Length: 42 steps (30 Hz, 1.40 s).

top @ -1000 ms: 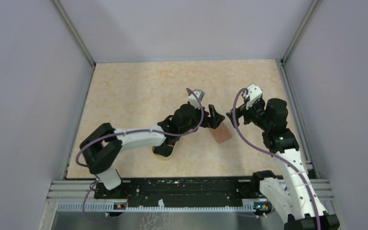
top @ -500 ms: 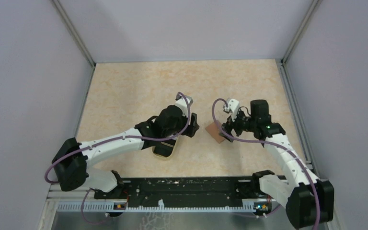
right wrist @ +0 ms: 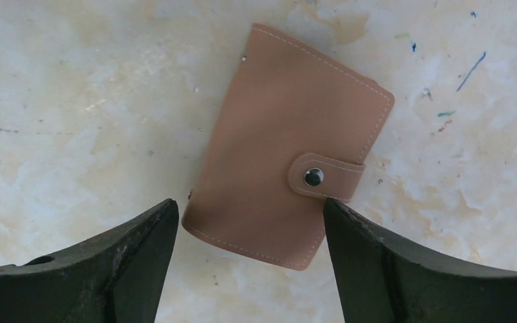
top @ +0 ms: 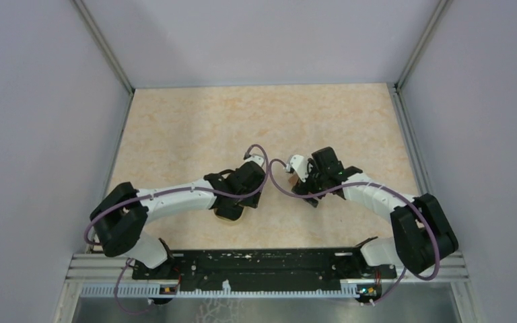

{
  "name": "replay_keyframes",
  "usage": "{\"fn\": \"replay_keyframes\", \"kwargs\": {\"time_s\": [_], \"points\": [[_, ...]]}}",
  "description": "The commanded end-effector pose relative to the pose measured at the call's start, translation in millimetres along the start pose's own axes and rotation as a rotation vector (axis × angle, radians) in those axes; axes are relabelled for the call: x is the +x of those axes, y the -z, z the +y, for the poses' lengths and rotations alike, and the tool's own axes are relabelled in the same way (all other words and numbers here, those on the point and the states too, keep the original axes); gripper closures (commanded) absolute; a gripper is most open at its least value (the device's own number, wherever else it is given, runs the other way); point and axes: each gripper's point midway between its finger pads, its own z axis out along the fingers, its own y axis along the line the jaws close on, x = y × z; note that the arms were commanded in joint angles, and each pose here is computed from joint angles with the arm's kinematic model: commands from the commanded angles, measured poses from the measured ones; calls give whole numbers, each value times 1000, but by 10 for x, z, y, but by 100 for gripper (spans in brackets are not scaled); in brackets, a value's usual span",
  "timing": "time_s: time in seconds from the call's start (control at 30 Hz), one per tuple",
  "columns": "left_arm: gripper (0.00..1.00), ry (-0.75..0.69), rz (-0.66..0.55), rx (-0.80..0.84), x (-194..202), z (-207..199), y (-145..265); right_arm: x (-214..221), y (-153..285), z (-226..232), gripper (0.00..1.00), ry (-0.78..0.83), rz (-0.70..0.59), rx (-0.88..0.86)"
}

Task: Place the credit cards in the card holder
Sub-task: Move the card holder to the center of the board.

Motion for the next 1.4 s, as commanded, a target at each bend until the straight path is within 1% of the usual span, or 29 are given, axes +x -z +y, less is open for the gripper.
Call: {"fn": "replay_keyframes", "kwargs": {"time_s": [0.0,0.07,0.13,0.17,0.23,0.33,0.43,0.5,0.6,0.67,0.77,0.9,1.03,1.07,1.13,1.27,1.3,1.37], "points": [[43,25,46,-34,33,-20,-105,-57,-48,-173,24,-29,7,91],[46,31,66,-42,82,-28,-159,-41,-76,-137,28,-43,16,72],[52,33,81,-47,121,-29,-196,-16,-96,-111,34,-54,29,58],[57,32,88,-52,137,-26,-212,-5,-106,-97,36,-57,36,52],[68,26,96,-59,153,-17,-229,-2,-117,-77,45,-64,42,40],[83,21,98,-90,124,38,-222,-77,-87,-111,54,-72,24,50],[89,25,87,-101,20,137,-186,-218,-32,-119,59,-75,-26,46],[91,30,72,-116,-87,271,-156,-326,-3,-129,62,-69,-57,44],[93,56,49,-124,-293,504,-105,-455,-16,-215,73,-51,-83,64],[94,88,29,-131,-450,709,-83,-559,-52,-294,75,-39,-95,71],[96,137,10,-163,-605,1067,-68,-812,-116,-359,77,-34,-156,47],[97,237,-5,-237,-713,1697,-68,-1267,-231,-457,78,-42,-258,2],[97,318,-62,-327,-923,2324,-74,-1730,-460,-588,79,-25,-303,-14],[97,343,-70,-350,-981,2485,-79,-1963,-487,-635,79,-5,-327,-2],[97,387,-81,-381,-1099,2782,-107,-2255,-639,-659,79,19,-337,2],[97,452,-50,-416,-1210,3310,-241,-2886,-924,-691,79,56,-372,28],[97,470,-25,-410,-1210,3419,-302,-2933,-1097,-658,79,65,-351,21],[96,503,-1,-403,-1181,3610,-387,-3175,-1265,-635,79,86,-358,28]]}}
